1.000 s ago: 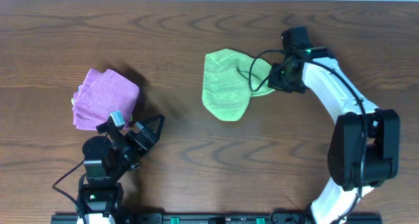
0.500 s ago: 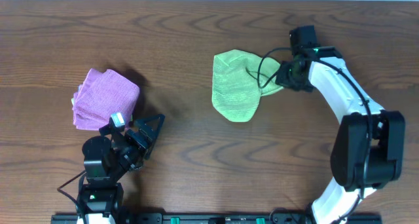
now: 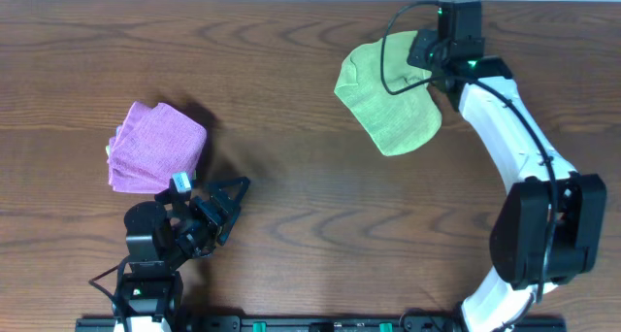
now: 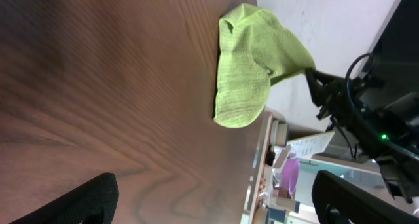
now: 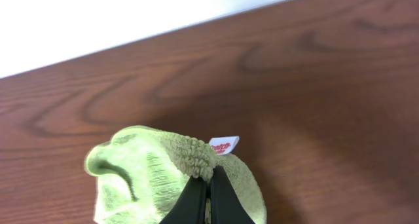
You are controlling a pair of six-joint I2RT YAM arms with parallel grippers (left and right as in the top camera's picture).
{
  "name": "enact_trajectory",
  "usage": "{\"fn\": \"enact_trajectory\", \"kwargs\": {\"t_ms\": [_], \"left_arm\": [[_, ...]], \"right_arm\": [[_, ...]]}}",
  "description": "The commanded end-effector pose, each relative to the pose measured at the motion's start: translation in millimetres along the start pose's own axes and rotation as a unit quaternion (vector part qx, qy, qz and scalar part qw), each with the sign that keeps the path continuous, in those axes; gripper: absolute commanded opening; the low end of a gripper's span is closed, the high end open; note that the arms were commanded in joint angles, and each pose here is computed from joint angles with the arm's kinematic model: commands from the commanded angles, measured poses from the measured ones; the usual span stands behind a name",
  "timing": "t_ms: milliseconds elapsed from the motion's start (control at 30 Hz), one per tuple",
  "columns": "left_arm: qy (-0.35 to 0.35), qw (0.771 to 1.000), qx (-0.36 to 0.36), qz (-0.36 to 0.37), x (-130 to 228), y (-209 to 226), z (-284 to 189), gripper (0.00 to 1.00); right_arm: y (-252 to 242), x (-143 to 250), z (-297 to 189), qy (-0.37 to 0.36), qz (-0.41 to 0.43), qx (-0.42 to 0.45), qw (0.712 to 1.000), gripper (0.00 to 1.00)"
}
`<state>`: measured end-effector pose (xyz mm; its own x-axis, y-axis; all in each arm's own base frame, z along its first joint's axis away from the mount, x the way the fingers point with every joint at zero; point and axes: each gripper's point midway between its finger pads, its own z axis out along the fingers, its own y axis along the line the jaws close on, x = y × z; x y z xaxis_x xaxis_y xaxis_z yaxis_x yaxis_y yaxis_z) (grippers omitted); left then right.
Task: Fold the cloth
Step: 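Lift the green cloth corner with the right gripper, letting it hang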
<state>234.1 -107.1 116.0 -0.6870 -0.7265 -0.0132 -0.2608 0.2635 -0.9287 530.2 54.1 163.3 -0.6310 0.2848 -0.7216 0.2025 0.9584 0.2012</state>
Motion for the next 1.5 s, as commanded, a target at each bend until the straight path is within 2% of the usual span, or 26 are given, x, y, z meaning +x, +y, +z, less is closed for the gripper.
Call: {"fn": "enact_trajectory", "kwargs": {"t_ms": [0,100,300,400,433,467,500,567,633,700,933,1033,1300,1467], "left_arm": [[0.012,1.000,0.010,0.014,3,-9,0,0.96],[0.014,1.000,0.011,0.014,4,-9,0,0.95],[0.022,1.000,0.014,0.014,7,-10,-1,0.96],[0.023,1.000,0.014,0.014,7,-10,-1,0.96],[0.023,1.000,0.014,0.014,7,-10,-1,0.96],[0.023,1.000,0.014,0.014,7,-10,-1,0.96],[0.023,1.000,0.014,0.014,7,-10,-1,0.96],[0.023,1.000,0.014,0.014,7,-10,-1,0.96],[0.023,1.000,0.014,0.014,7,-10,-1,0.96],[0.023,1.000,0.014,0.014,7,-10,-1,0.96],[0.023,1.000,0.014,0.014,7,-10,-1,0.96],[0.023,1.000,0.014,0.014,7,-10,-1,0.96],[0.021,1.000,0.013,0.014,7,-10,-1,0.96],[0.021,1.000,0.013,0.018,7,-10,-1,0.96]], "right_arm": [[17,0,6,-0.011,-0.032,-0.006,0.999,0.02],[25,10,21,-0.012,-0.052,0.000,0.999,0.02],[20,9,30,-0.043,-0.061,0.057,0.996,0.22],[19,6,30,-0.050,-0.073,0.062,0.994,0.27],[20,6,30,-0.049,-0.077,0.062,0.994,0.30],[20,6,30,-0.048,-0.082,0.062,0.994,0.40],[20,7,30,-0.048,-0.086,0.063,0.993,0.45],[19,6,29,-0.049,-0.092,0.070,0.992,0.49],[13,2,27,-0.058,-0.090,0.088,0.990,0.59],[9,-4,24,-0.067,-0.090,0.103,0.988,0.64],[18,-18,12,-0.062,-0.107,0.105,0.987,0.73],[21,-27,1,-0.057,-0.112,0.116,0.985,0.82],[18,-64,-25,-0.086,-0.121,0.158,0.976,0.91],[16,-65,-25,-0.087,-0.127,0.160,0.975,0.99]]}}
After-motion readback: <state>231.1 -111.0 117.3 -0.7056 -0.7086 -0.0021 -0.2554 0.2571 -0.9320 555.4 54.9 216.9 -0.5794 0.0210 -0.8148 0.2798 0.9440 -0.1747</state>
